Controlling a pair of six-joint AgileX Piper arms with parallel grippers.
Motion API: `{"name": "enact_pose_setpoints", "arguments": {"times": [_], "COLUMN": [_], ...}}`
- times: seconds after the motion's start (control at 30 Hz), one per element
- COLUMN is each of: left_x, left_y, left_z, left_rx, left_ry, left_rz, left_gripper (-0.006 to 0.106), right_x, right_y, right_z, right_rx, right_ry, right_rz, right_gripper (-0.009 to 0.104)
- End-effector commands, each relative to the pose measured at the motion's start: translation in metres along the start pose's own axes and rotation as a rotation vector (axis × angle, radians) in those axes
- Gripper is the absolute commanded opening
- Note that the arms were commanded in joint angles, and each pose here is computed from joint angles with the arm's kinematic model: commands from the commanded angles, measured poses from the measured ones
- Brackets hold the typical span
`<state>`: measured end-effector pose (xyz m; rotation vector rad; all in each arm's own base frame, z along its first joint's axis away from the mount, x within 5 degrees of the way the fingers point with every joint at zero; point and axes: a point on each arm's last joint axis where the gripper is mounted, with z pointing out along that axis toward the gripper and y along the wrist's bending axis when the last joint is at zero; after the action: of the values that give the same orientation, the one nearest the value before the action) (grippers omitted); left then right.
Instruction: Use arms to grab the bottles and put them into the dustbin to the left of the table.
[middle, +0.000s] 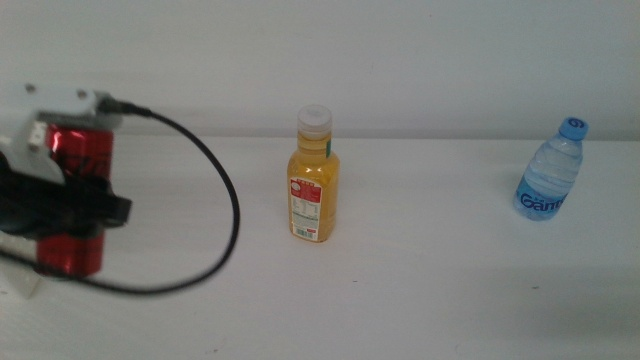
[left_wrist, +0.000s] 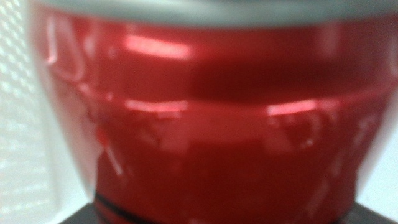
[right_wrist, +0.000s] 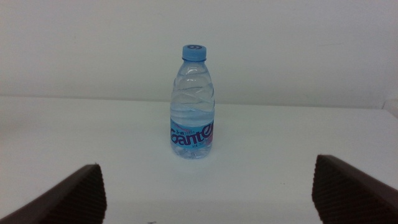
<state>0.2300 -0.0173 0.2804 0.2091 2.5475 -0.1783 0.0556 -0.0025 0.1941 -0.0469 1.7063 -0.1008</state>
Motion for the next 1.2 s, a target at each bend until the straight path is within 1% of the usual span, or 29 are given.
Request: {"name": "enact_pose_setpoints", "arguments": {"times": [0.0,0.27,0.43,0.53,0.63,0.77,0.93,1.07,1.17], "left_x": [-0.015,-0.058,-0.083,-0.092,-0.1,-0.101,-0.09,-0.085,-0.083], "left_y": [0.009,0.057,0.093,0.112,0.132,0.161,0.19,0.205,0.212], "left_z": [-0.01,-0.022,-0.022,-0.02,-0.016,-0.005,0.017,0.028,0.03], "left_rx": [-0.009,-0.003,-0.026,-0.052,-0.113,-0.162,-0.172,-0.192,-0.232], "left_ry": [0.021,0.197,0.248,0.28,0.292,0.334,0.394,0.391,0.406], "left_rz": [0.011,0.039,0.022,0.027,0.033,0.034,-0.014,-0.04,-0.042], "left_gripper": [-0.002,-0.002,-0.002,-0.002,-0.002,-0.002,-0.002,-0.002,-0.002], "right_x": [0.012,0.012,0.012,0.012,0.012,0.012,0.012,0.012,0.012], "right_y": [0.001,0.001,0.001,0.001,0.001,0.001,0.001,0.001,0.001], "right_z": [0.0,0.0,0.0,0.0,0.0,0.0,0.0,0.0,0.0], "right_rx": [0.007,0.007,0.007,0.007,0.007,0.007,0.007,0.007,0.007], "right_ry": [0.0,0.0,0.0,0.0,0.0,0.0,0.0,0.0,0.0], "right_rz": [-0.005,-0.005,-0.005,-0.005,-0.005,-0.005,-0.005,-0.005,-0.005], "right_gripper": [0.088,0.088,0.088,0.088,0.088,0.088,0.088,0.088,0.088]}}
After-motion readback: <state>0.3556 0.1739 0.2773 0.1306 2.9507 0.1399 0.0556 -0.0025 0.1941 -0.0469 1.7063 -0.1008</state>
